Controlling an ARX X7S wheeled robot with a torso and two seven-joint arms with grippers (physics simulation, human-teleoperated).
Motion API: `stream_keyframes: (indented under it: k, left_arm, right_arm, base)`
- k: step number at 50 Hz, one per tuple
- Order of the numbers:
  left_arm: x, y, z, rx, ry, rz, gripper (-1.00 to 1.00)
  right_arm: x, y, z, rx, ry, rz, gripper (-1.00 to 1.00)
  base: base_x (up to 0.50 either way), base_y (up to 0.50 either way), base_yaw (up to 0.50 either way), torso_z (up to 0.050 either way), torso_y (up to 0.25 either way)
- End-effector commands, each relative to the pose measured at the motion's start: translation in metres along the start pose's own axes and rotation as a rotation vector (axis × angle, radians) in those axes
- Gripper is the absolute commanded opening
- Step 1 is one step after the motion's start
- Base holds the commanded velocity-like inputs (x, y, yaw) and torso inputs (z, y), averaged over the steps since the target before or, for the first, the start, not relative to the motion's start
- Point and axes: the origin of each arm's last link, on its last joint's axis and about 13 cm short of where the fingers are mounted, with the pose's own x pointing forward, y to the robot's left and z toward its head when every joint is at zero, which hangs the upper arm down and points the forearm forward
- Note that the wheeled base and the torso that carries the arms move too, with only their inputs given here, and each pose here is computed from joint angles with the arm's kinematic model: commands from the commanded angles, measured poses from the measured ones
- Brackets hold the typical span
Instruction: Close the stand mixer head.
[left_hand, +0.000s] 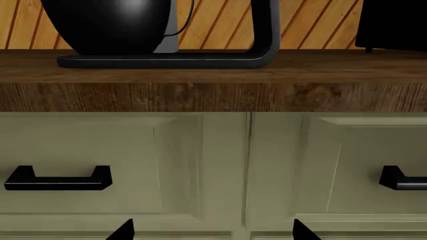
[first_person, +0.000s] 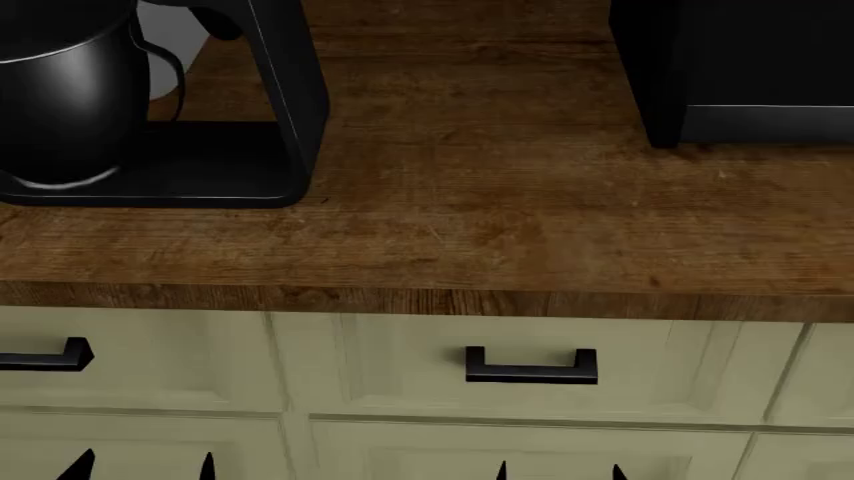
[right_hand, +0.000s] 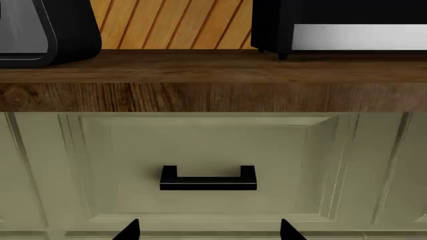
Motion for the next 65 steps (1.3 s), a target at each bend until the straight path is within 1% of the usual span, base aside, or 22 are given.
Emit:
stream_keyframes:
  k: [1,2,3,15,16,17,19,26,31,32,34,35,38,40,43,47,50,53,56,58,59,65]
  left_arm:
    - [0.0,0.0,-0.001,0.003,0.0,0.0,1.0]
    - [0.001,0.0,-0.001,-0.011,-0.008,0.005,1.0]
    - [0.001,0.0,0.0,-0.004,-0.011,0.001,1.0]
    - [-0.005,0.003,0.007,-0.043,-0.101,-0.022,1.0]
    - [0.024,0.018,0.004,-0.053,0.015,0.087,1.0]
    - [0.0,0.0,0.0,0.0,0.0,0.0,1.0]
    - [0.0,0.0,0.0,-0.023,-0.009,-0.01,1.0]
    - [-0.001,-0.001,0.0,-0.018,-0.004,-0.014,1.0]
    - [0.003,-0.001,0.001,-0.014,0.02,0.039,1.0]
    - [0.002,-0.001,0.004,-0.005,-0.015,0.036,1.0]
    - [-0.001,0.0,0.013,0.01,-0.115,-0.004,1.0]
    - [0.0,0.0,0.015,0.029,-0.146,-0.002,1.0]
    - [0.007,0.003,0.05,0.13,-0.305,0.036,1.0]
    - [0.014,0.006,0.073,0.044,-0.323,0.033,1.0]
    - [0.017,0.01,0.102,0.019,-0.397,0.044,1.0]
    - [0.021,0.016,0.12,0.001,-0.444,0.063,1.0]
    - [0.024,0.019,0.138,-0.008,-0.49,0.082,1.0]
    - [0.023,0.021,0.146,0.043,-0.556,0.072,1.0]
    - [0.02,0.025,0.143,0.043,-0.563,0.062,1.0]
    - [0.018,0.027,0.146,0.041,-0.568,0.065,1.0]
    - [0.017,0.028,0.148,0.033,-0.575,0.066,1.0]
    - [0.012,0.033,0.154,0.023,-0.622,0.087,1.0]
  right_arm:
    - [0.0,0.0,-0.001,-0.043,-0.002,0.0,1.0]
    - [0.002,0.0,-0.002,0.003,0.015,0.0,1.0]
    - [0.002,0.0,-0.003,0.008,0.019,-0.001,1.0]
    - [0.005,0.001,0.0,0.001,0.017,-0.003,1.0]
    - [0.026,-0.028,-0.003,0.012,0.107,-0.075,1.0]
    - [0.001,0.0,0.0,0.0,0.0,0.0,1.0]
    - [0.0,0.001,0.0,-0.002,0.002,0.0,1.0]
    - [0.0,0.001,-0.001,-0.009,0.005,0.0,1.0]
    - [0.001,0.0,0.0,0.015,0.011,0.004,1.0]
    - [0.001,0.0,0.002,0.025,0.015,0.033,1.0]
    - [0.001,0.0,0.011,-0.053,-0.008,0.014,1.0]
    - [0.001,0.0,0.017,-0.038,-0.016,0.017,1.0]
    - [-0.001,-0.003,0.069,-0.038,-0.167,0.015,1.0]
    - [-0.001,-0.005,0.093,-0.032,-0.237,0.007,1.0]
    - [0.001,-0.009,0.117,-0.03,-0.3,-0.008,1.0]
    - [0.003,-0.015,0.141,-0.026,-0.369,-0.035,1.0]
    - [0.005,-0.018,0.155,-0.031,-0.405,-0.042,1.0]
    - [0.004,-0.023,0.166,-0.021,-0.428,-0.049,1.0]
    - [0.002,-0.026,0.163,-0.038,-0.418,-0.038,1.0]
    - [0.0,-0.028,0.163,-0.026,-0.411,-0.042,1.0]
    - [0.0,-0.028,0.164,0.013,-0.408,-0.037,1.0]
    - [-0.006,-0.026,0.172,-0.012,-0.449,-0.02,1.0]
  base:
    - [0.0,0.0,0.0,0.0,0.0]
    - [0.0,0.0,0.0,0.0,0.0]
    - [0.0,0.0,0.0,0.0,0.0]
    - [0.0,0.0,0.0,0.008,0.0]
    - [0.0,0.0,0.0,0.0,0.0]
    - [0.0,0.0,0.0,0.0,0.0]
    - [0.0,0.0,0.0,-0.009,0.0]
    - [0.0,0.0,0.0,-0.012,0.0]
    - [0.0,0.0,0.0,-0.012,0.0]
    - [0.0,0.0,0.0,-0.012,0.0]
    - [0.0,0.0,0.0,0.019,-0.014]
    - [0.0,0.0,0.0,0.05,-0.037]
    - [0.0,0.0,0.0,0.05,-0.035]
    - [0.0,0.0,0.0,0.05,-0.035]
    - [0.0,0.0,0.0,0.05,-0.034]
    - [0.0,0.0,0.0,0.05,-0.035]
    - [0.0,0.0,0.0,0.05,-0.035]
    - [0.0,0.0,0.0,0.05,-0.033]
    - [0.0,0.0,0.0,0.05,-0.026]
    - [0.0,0.0,0.0,0.05,-0.019]
    - [0.0,0.0,0.0,0.05,-0.018]
    - [0.0,0.2,0.0,0.05,-0.004]
